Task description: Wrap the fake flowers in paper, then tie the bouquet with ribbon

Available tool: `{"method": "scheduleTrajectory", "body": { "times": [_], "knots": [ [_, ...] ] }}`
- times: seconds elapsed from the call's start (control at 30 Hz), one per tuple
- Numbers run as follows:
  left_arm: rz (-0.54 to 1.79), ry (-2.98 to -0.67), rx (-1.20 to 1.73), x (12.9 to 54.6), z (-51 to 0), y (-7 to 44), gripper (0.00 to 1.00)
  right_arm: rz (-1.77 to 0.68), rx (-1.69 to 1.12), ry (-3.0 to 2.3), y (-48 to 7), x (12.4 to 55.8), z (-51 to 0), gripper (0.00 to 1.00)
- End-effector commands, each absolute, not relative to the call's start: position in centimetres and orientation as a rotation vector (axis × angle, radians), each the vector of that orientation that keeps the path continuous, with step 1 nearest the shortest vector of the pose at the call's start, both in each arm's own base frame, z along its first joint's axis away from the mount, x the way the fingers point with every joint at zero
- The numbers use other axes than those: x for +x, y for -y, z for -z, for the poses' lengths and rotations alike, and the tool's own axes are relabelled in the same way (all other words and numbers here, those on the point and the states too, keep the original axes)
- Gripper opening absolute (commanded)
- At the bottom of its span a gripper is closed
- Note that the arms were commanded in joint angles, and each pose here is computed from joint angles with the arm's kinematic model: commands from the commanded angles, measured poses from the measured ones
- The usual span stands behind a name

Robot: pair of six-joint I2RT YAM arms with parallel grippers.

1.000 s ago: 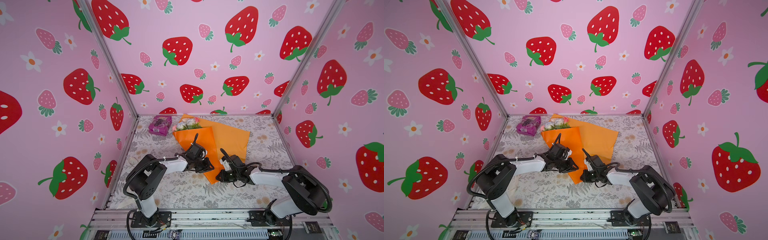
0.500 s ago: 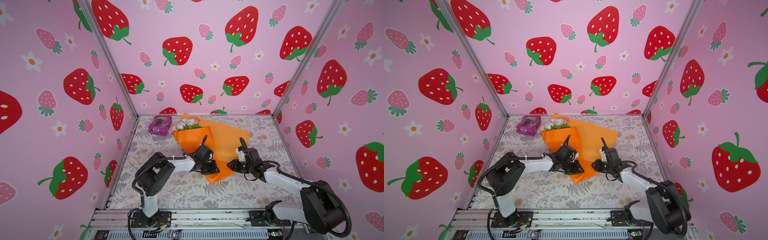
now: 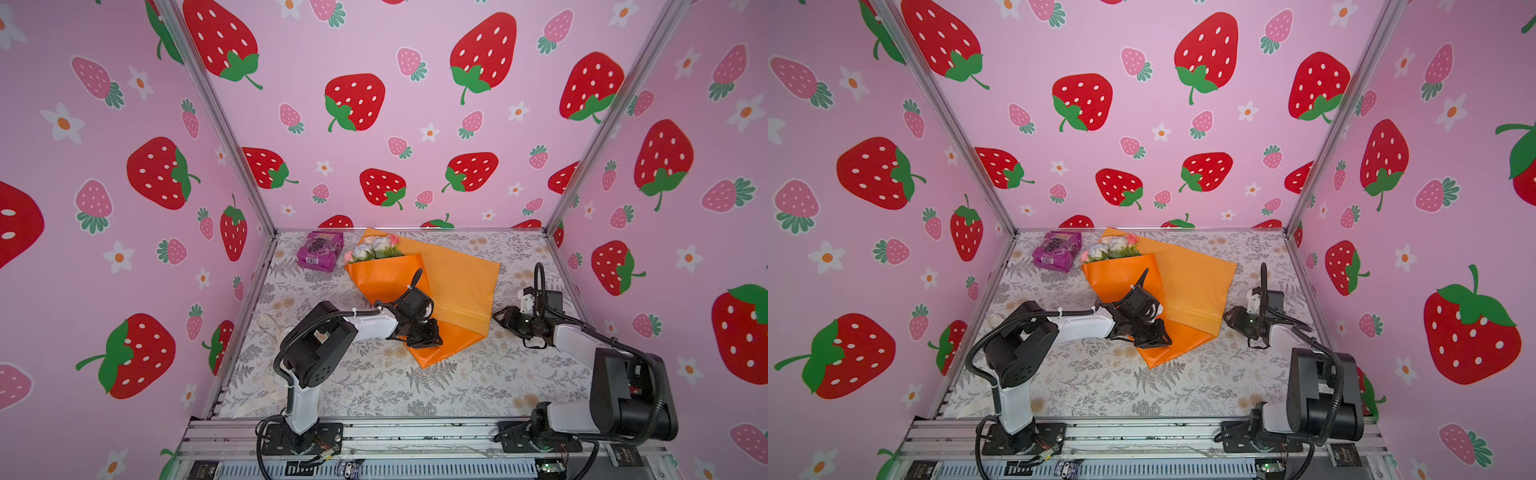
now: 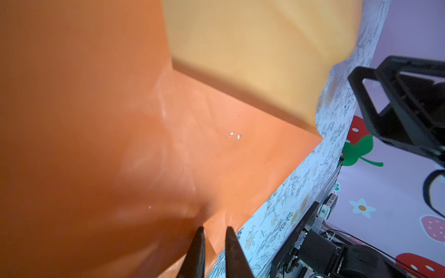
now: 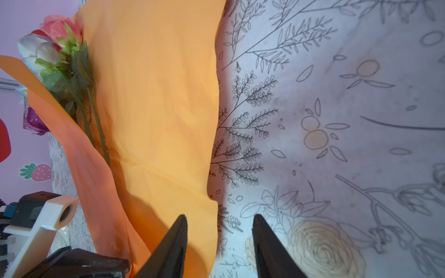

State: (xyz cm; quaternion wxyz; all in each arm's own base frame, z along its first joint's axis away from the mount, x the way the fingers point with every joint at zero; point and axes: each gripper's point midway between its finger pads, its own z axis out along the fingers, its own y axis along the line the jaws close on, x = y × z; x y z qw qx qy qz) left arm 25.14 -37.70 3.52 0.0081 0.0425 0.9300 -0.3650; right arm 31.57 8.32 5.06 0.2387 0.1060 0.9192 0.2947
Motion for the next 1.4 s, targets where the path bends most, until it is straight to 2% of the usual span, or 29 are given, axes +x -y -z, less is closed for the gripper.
{"method": "scheduleTrajectory", "body": {
  "times": [0.0, 0.2, 0.57, 0.77, 0.97, 1.3, 1.37],
  "knots": [
    [1.161, -2.954, 0.178, 23.7, -3.0, 38.4, 0.14, -0.923, 0.156, -2.468, -9.8, 32.4, -6.2, 0.43],
    [1.129, -2.997, 0.181, 22.7, -1.7, 38.5, 0.11, -0.969, 0.123, -2.501, -10.4, 33.1, -4.8, 0.41],
    [1.069, -3.056, 0.170, 21.5, 0.5, 37.4, 0.07, -0.930, 0.186, -2.502, -9.8, 35.6, -3.6, 0.51],
    [1.074, -3.057, 0.187, 21.4, 0.7, 37.5, 0.07, -1.034, 0.168, -2.448, -10.8, 37.4, -3.5, 0.50],
    [1.075, -3.046, 0.198, 21.4, 0.5, 37.4, 0.07, -1.192, 0.143, -2.334, -12.3, 39.0, -5.1, 0.34],
    [1.068, -3.034, 0.185, 21.5, 0.9, 37.2, 0.07, -1.194, -0.027, -2.240, -14.7, 38.9, -10.7, 0.09],
    [1.071, -3.025, 0.182, 21.5, 0.9, 37.1, 0.07, -1.183, -0.050, -2.236, -15.3, 38.9, -11.5, 0.08]
  ]
}}
